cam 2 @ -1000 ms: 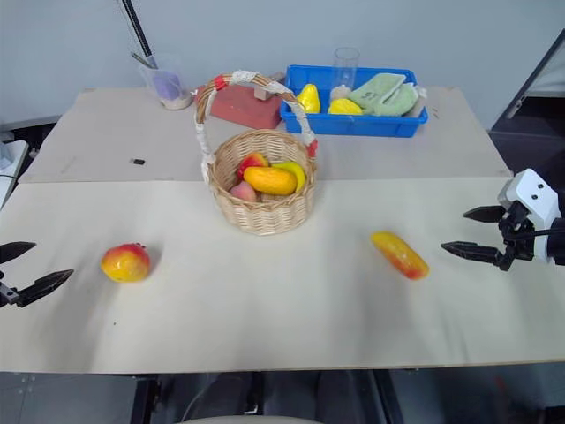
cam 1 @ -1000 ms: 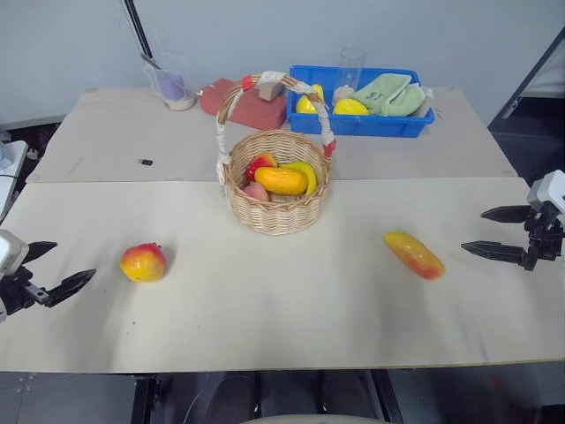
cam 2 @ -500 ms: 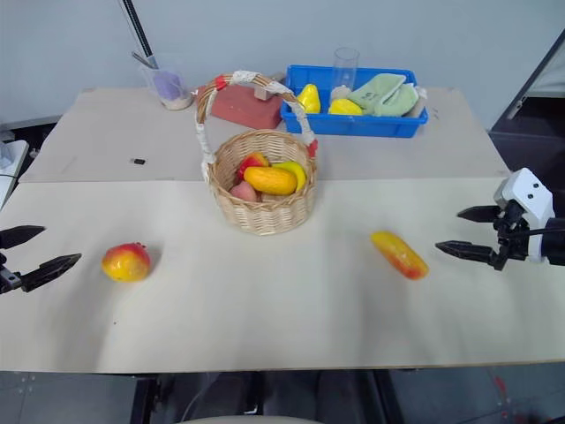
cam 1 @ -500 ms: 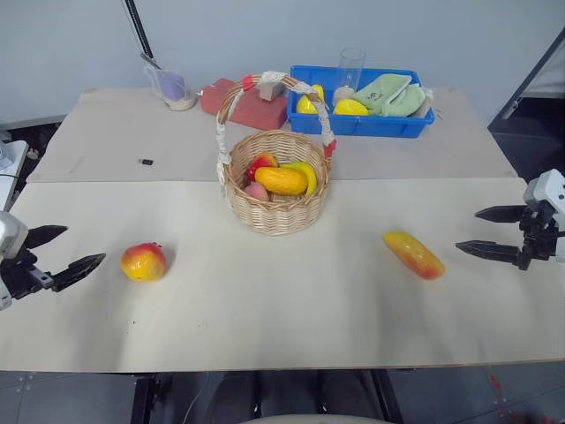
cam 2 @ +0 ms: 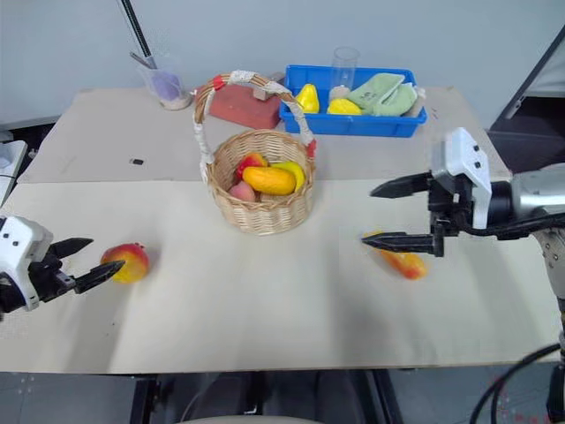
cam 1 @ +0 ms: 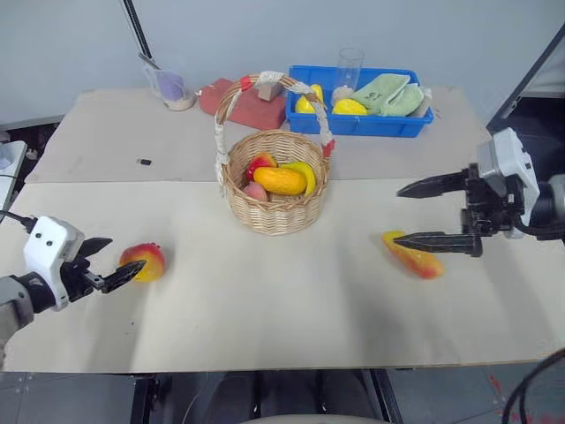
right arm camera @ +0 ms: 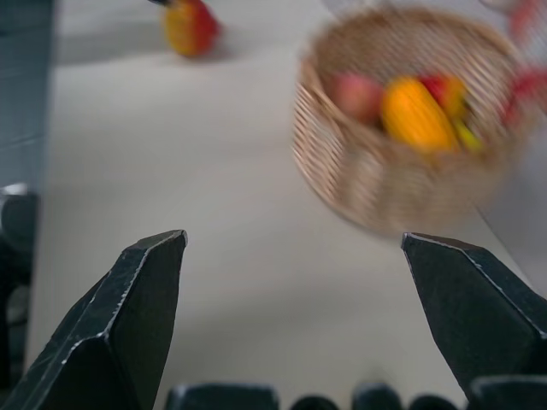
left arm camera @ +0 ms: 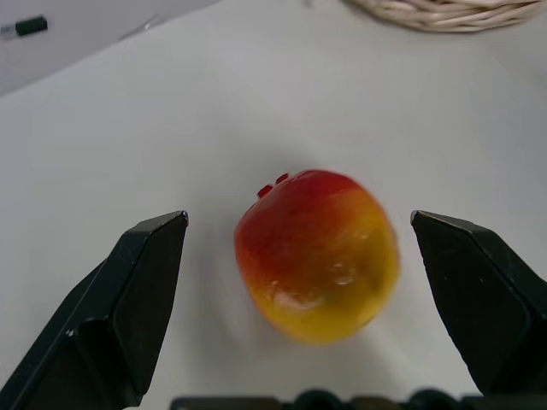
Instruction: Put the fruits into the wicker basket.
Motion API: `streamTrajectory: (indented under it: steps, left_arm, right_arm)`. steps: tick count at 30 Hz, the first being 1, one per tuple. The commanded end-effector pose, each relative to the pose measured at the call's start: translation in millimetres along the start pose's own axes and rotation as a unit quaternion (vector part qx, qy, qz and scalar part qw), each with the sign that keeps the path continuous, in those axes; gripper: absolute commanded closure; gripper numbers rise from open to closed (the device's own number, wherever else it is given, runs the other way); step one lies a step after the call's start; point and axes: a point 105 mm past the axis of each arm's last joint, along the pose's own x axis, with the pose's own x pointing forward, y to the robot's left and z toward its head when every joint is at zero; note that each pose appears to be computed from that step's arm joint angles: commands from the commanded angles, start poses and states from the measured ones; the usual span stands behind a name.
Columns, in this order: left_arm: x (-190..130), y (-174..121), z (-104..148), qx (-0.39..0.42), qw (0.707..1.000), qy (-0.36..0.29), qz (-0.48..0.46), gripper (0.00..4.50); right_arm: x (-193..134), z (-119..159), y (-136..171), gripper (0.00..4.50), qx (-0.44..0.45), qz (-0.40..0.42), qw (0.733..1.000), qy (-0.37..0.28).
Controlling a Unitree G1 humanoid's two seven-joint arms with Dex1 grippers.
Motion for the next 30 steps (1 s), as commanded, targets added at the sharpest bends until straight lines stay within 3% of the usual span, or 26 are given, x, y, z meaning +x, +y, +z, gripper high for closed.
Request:
streamTrajectory:
  steps: [1, 12, 17, 21, 25, 30]
  left_arm:
    - [8, 1, 3, -0.004, 1.0, -0.011, 0.014, 0.0]
    - [43, 2, -7, -0.04, 0.998, -0.021, 0.042, 0.0]
    - [47, 1, 0, -0.035, 0.998, -0.037, 0.036, 1.5]
    - [46, -4, 9, -0.024, 0.998, -0.053, 0.02, 1.5]
    - [40, -50, 62, -0.004, 0.986, -0.14, -0.092, 1.5]
    - [50, -93, 122, 0.044, 0.963, -0.2, -0.173, 1.5]
  right_arm:
    - [6, 16, 3, 0.04, -0.019, 0.01, 1.0, -0.014]
    - [24, 35, 6, 0.04, -0.034, 0.024, 0.997, -0.059]
    - [24, 36, 5, 0.0, -0.036, 0.017, 0.997, -0.063]
    - [23, 35, 5, 0.0, -0.036, 0.013, 0.997, -0.062]
    - [14, 36, 1, 0.0, -0.035, -0.015, 0.997, -0.062]
    - [11, 48, 5, 0.0, -0.035, -0.025, 0.995, -0.088]
